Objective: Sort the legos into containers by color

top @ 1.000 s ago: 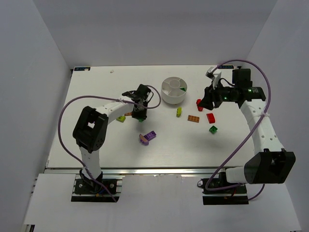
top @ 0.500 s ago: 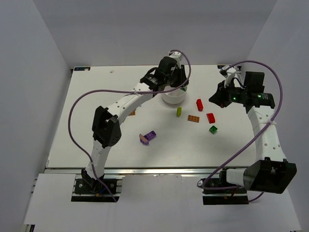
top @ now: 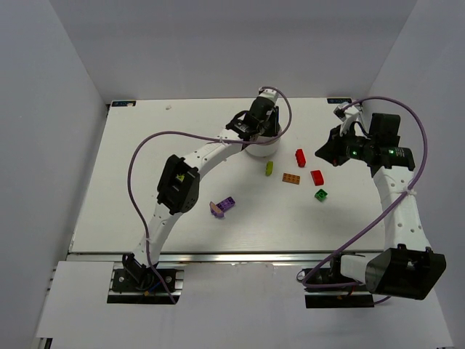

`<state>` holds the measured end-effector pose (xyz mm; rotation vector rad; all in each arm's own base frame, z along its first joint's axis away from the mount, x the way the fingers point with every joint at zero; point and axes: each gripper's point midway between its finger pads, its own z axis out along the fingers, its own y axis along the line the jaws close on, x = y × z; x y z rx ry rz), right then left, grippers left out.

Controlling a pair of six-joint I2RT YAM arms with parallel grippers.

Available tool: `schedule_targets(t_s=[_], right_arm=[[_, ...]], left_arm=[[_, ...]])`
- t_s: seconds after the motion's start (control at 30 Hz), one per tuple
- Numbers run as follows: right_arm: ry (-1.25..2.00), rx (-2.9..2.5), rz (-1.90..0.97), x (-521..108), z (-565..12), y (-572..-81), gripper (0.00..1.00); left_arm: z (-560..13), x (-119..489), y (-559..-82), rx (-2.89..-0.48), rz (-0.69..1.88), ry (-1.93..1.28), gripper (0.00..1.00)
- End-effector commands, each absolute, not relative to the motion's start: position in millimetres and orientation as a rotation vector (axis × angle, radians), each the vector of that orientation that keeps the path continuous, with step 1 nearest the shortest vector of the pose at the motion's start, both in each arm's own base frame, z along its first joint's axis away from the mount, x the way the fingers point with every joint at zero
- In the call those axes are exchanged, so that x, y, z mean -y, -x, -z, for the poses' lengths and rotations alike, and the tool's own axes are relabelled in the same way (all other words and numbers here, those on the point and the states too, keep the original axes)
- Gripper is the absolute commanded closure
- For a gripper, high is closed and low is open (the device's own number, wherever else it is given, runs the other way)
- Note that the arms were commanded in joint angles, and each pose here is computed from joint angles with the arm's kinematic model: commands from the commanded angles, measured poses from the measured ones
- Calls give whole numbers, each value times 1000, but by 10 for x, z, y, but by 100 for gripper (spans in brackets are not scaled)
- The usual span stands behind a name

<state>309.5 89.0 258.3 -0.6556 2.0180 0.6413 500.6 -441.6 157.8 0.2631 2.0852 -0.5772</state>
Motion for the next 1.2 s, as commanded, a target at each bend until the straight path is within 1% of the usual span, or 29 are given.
schedule_targets(t_s=[0.0,0.1,0.13,0.23,0.27,0.43,0.47,0.53,0.6,0.73,0.83,0.87,0.93,0.97,1.07,1.17], right_arm=[[652,-1979,-656,-910,-2663,-3064,98],[649,-1980,-659,-909,-2655,-3055,98],[649,-1980,-657,-904,-2655,-3057,98],[645,-1983,-656,-897,-2650,-3061,98],[647,-1982,-657,-899,-2652,-3064,98],[641,-1987,-652,-883,-2642,-3070,97],[641,-1987,-652,-882,-2644,-3074,97],[638,-1988,-650,-873,-2644,-3077,97],[638,-1984,-647,-869,-2654,-3076,96],[632,-1990,-649,-857,-2638,-3076,94],[632,-1988,-648,-854,-2641,-3078,88],[629,-1991,-649,-849,-2633,-3084,83],[630,-1990,-648,-849,-2638,-3086,76],[628,-1990,-650,-846,-2634,-3084,67],[626,-1996,-649,-842,-2621,-3089,56],[626,-1996,-638,-827,-2627,-3092,55]], left_arm=[[-2202,4471,-5117,-1918,568,-244,95],[-2224,4496,-5131,-1895,545,-250,88],[-2182,4507,-5138,-1897,533,-251,84],[-2147,4510,-5197,-1889,512,-244,81],[-2131,4508,-5212,-1887,503,-244,78],[-2063,4552,-5271,-1880,493,-245,73],[-1996,4557,-5278,-1891,486,-250,70],[-1963,4547,-5294,-1894,474,-244,69],[-1926,4536,-5301,-1900,463,-241,65],[-1908,4531,-5309,-1900,456,-241,59],[-1864,4531,-5305,-1910,452,-245,53],[-1863,4533,-5304,-1910,453,-247,51],[-1874,4537,-5298,-1908,452,-249,44],[-1887,4544,-5292,-1905,452,-253,44],[-1895,4535,-5294,-1904,447,-251,42],[-1968,4517,-5297,-1894,450,-242,44]])
